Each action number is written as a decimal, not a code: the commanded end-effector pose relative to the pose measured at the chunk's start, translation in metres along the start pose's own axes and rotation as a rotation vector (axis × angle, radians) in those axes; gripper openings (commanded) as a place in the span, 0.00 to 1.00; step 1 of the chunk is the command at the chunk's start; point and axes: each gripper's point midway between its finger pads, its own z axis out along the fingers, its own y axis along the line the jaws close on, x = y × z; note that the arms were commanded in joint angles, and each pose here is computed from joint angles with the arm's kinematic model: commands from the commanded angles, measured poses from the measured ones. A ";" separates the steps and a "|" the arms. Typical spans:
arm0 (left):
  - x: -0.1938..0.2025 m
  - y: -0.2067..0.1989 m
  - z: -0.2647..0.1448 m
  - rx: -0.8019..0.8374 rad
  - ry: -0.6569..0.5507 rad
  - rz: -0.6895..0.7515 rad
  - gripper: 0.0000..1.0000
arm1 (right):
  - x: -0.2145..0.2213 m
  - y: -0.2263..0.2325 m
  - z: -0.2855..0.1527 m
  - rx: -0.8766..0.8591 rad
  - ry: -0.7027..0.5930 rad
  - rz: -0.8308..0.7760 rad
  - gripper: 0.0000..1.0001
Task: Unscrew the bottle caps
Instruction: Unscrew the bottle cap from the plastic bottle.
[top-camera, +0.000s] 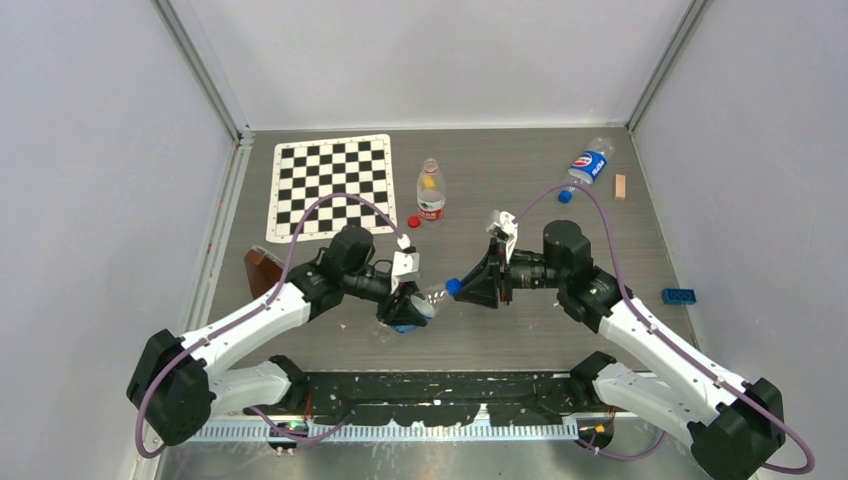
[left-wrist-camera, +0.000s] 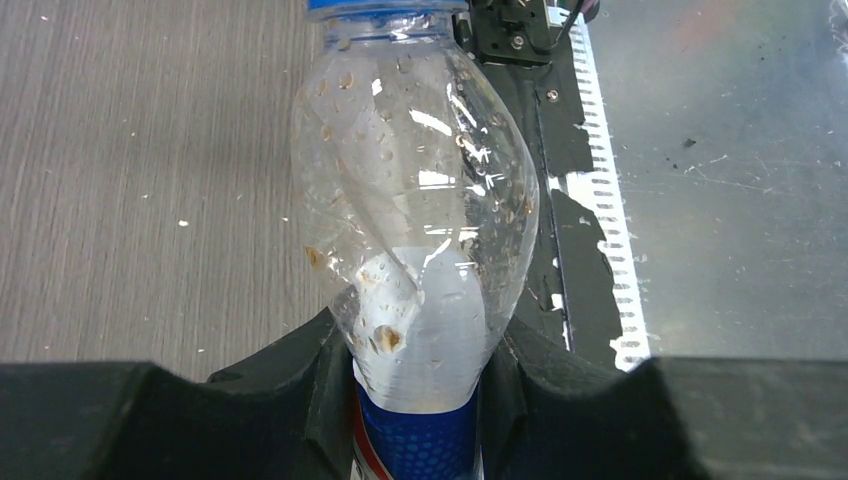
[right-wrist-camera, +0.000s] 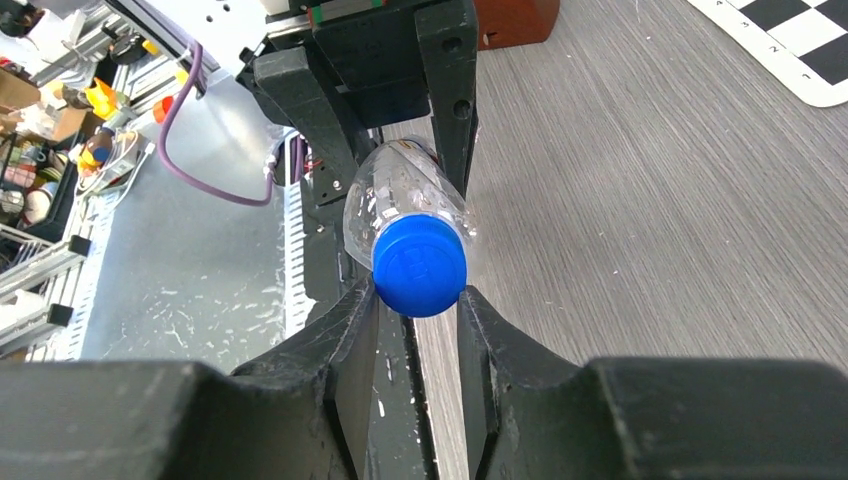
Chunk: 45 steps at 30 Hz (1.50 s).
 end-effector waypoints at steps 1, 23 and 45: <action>-0.028 -0.003 -0.003 -0.005 -0.061 0.082 0.09 | -0.021 -0.019 -0.002 0.131 -0.071 -0.045 0.07; -0.015 0.067 -0.020 -0.503 -0.005 0.210 0.07 | -0.056 -0.040 0.014 0.255 -0.157 0.452 0.67; -0.013 0.065 -0.012 -0.491 -0.012 0.220 0.07 | -0.041 -0.041 0.026 0.192 -0.090 0.460 0.43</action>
